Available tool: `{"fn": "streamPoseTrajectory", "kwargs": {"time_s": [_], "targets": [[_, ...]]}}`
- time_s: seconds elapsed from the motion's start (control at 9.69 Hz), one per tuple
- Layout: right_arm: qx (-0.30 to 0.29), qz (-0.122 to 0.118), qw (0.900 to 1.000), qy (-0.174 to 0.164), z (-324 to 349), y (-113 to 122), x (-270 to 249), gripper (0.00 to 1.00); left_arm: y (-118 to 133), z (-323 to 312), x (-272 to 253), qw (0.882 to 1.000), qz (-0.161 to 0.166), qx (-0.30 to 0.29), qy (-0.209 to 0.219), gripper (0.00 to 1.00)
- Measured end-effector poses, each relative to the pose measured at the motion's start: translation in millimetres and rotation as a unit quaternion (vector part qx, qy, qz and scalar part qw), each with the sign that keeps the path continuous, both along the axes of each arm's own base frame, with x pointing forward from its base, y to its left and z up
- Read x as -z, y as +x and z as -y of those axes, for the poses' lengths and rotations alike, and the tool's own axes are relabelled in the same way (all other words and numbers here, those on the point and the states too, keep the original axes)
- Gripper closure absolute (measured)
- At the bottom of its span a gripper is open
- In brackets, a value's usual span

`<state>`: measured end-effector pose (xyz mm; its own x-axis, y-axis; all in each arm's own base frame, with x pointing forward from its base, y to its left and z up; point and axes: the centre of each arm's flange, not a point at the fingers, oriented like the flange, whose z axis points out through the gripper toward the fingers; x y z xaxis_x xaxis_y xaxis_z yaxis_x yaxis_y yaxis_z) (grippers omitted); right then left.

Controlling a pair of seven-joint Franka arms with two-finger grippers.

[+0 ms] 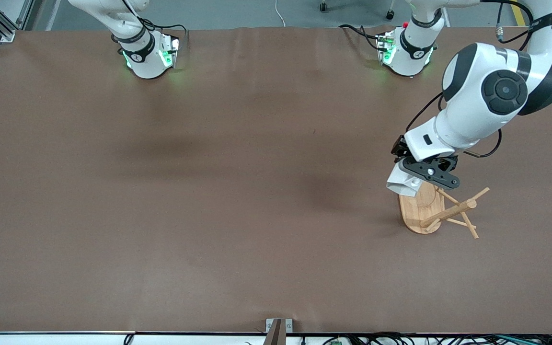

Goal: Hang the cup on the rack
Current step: 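Carry the cup with the left gripper over the wooden rack, then lower the cup's handle hole onto a rack peg with the left gripper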

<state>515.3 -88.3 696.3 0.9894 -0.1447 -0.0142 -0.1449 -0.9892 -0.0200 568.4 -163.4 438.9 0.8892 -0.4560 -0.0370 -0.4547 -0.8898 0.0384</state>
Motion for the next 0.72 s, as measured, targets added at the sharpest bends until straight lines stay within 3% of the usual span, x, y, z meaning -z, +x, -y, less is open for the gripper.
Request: {"fn": "streamPoseTrajectory", "kwargs": {"time_s": [0.72], "targets": [[0.001, 0.002, 1.0, -0.003, 2, 13, 5, 0.0, 10, -52, 23, 1.0, 0.008, 0.029, 0.001, 0.23]]}}
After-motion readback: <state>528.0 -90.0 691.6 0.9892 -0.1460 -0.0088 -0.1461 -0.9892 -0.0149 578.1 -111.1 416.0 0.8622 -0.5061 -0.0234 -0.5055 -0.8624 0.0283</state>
